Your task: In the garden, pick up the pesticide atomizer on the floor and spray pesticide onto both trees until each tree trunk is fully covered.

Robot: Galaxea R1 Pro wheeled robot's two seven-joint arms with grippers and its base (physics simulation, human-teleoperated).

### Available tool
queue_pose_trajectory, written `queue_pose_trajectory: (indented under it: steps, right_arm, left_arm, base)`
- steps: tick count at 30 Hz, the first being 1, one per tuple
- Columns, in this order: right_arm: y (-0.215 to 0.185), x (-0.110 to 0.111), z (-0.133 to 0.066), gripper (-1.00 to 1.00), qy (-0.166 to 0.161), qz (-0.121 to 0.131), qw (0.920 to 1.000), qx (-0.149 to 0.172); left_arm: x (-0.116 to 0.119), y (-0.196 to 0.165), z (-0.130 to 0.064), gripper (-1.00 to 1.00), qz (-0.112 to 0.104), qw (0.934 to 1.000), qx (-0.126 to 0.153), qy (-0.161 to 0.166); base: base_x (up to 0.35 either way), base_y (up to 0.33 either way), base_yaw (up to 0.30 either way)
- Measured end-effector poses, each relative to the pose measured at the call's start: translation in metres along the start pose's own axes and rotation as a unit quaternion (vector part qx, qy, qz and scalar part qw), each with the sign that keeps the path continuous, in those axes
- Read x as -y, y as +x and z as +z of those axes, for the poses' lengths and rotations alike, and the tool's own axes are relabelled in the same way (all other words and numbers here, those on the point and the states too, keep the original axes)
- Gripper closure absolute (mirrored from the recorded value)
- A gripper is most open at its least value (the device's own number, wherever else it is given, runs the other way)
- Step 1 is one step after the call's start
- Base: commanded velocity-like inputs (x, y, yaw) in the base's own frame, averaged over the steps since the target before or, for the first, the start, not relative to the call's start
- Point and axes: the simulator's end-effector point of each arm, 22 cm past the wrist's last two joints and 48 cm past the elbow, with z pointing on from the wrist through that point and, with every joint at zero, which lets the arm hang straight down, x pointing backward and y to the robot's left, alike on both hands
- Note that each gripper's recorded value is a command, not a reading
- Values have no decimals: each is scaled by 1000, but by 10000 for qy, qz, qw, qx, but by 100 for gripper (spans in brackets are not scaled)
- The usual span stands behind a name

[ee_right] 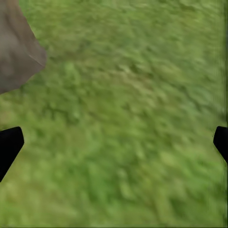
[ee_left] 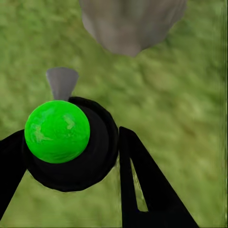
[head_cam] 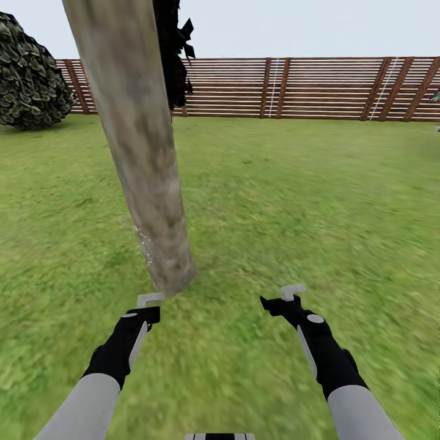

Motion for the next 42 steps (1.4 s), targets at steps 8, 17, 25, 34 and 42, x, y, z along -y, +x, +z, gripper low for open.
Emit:
queue_pose_trajectory:
  steps: [8,17,25,34,42]
  right_arm:
    - [3,0,1,-100,2,0,10000,-27]
    - [8,0,3,-100,-1,9,10000,-66]
    - [8,0,3,-100,3,10,10000,-66]
    - [8,0,3,-100,4,8,10000,-65]
    - [5,1,3,-100,10,0,10000,-31]
  left_arm:
    - [13,7,0,100,-28,9999,-52,85]
    - [17,13,2,100,-28,9999,-44,103]
    - [16,14,3,100,-32,9999,-49,101]
    - [17,13,3,100,-38,9999,-39,107]
    - [21,-6,1,100,-77,9993,348,151]
  base:
    - [140,-230,174]
    - [3,-268,205]
    - [121,-260,62]
    - [-137,-248,267]
    - [-85,-114,122]
